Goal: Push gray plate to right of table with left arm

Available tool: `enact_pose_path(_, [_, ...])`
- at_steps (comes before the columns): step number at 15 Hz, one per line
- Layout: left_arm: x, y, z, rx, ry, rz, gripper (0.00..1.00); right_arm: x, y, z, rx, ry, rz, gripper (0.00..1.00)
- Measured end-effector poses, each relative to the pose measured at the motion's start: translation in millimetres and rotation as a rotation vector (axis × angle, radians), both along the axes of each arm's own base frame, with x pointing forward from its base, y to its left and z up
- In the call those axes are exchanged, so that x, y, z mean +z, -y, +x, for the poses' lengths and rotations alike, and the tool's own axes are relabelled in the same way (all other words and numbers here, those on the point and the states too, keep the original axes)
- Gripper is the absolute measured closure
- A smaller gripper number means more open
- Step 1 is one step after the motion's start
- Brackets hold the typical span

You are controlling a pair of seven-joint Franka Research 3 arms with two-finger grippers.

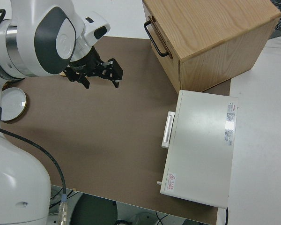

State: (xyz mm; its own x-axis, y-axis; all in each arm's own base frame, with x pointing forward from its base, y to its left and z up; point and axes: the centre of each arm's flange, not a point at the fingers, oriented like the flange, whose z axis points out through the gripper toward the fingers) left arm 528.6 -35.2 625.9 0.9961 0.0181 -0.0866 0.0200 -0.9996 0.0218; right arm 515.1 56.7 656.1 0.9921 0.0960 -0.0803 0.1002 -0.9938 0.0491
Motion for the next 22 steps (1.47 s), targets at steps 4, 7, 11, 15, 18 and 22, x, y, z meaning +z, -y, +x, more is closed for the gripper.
enact_pose_path(4, [2,-4,0.8,0.003,0.015,0.021,0.0,0,0,0.0,0.0,0.0,0.0,0.0])
enact_pose_path(7, [4,-1,-0.4,-0.001,0.019,0.023,0.0,0,0,0.0,0.0,0.0,0.0,0.0])
enact_pose_path(11, [4,-3,-0.4,0.001,0.02,0.025,0.0,0,0,0.0,0.0,0.0,0.0,0.0])
enact_pose_path(15, [4,-1,-0.5,-0.002,0.02,0.025,0.0,0,0,0.0,0.0,0.0,0.0,0.0])
enact_pose_path(18, [4,0,-0.8,-0.005,0.018,0.025,0.0,0,0,0.0,0.0,0.0,0.0,0.0])
enact_pose_path(22, [0,2,-2.3,-0.008,0.005,0.024,0.0,0,0,0.0,0.0,0.0,0.0,0.0])
